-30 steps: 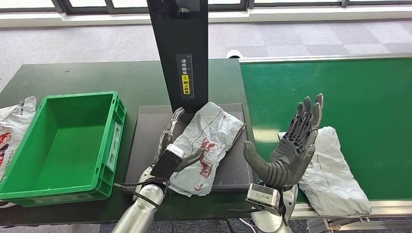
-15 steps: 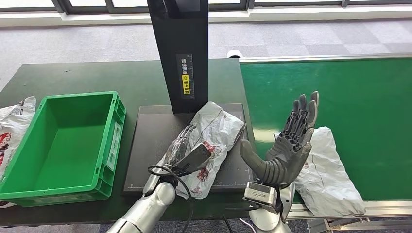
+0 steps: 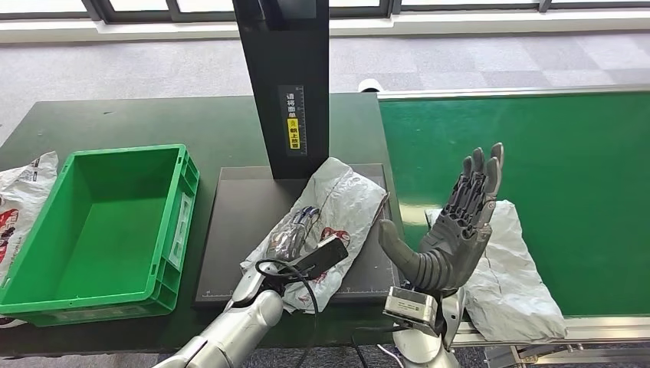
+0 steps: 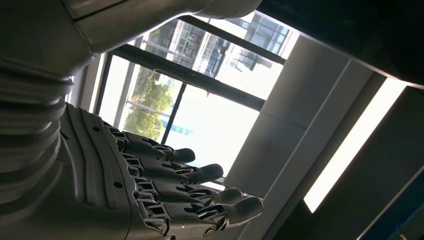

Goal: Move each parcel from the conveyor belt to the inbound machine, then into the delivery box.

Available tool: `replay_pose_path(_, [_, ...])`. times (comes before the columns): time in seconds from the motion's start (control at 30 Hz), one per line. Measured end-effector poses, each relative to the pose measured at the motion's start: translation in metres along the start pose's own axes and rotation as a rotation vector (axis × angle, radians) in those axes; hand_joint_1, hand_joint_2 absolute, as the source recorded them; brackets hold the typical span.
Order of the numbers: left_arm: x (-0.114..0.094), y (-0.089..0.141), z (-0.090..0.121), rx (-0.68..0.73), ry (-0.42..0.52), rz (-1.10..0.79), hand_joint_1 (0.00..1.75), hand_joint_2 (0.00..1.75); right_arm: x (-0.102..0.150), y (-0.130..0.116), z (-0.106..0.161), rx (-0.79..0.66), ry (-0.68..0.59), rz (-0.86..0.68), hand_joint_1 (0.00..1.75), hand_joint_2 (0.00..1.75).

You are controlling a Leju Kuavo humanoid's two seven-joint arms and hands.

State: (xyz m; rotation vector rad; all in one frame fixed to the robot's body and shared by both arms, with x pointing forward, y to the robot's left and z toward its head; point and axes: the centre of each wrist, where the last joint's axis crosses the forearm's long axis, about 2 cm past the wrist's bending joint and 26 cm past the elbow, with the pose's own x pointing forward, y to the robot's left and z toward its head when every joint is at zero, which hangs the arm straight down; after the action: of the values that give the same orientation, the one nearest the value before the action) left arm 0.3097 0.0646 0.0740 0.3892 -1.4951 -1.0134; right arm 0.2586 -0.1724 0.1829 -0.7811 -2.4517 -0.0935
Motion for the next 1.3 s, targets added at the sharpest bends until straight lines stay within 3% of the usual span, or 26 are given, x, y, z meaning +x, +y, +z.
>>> replay_pose_path(0.1, [0.0008, 0.0002, -0.0008, -0.006, -0.001, -0.012, 1.75, 1.75, 0.0, 0.0001, -0.0003, -0.001, 0.0, 0.0, 0.0, 1.75])
replay_pose_path(1.13, [0.0013, 0.0025, -0.0035, -0.013, 0.017, -0.074, 1.75, 1.75, -0.0057, 0.0093, 0.0009, 0.02, 0.021, -0.012, 0.0, 1.75])
replay_pose_path(1.3, [0.0013, 0.0028, -0.0024, 0.047, 0.015, -0.136, 1.75, 1.75, -0.0057, 0.0096, 0.001, 0.024, 0.017, -0.009, 0.0, 1.75])
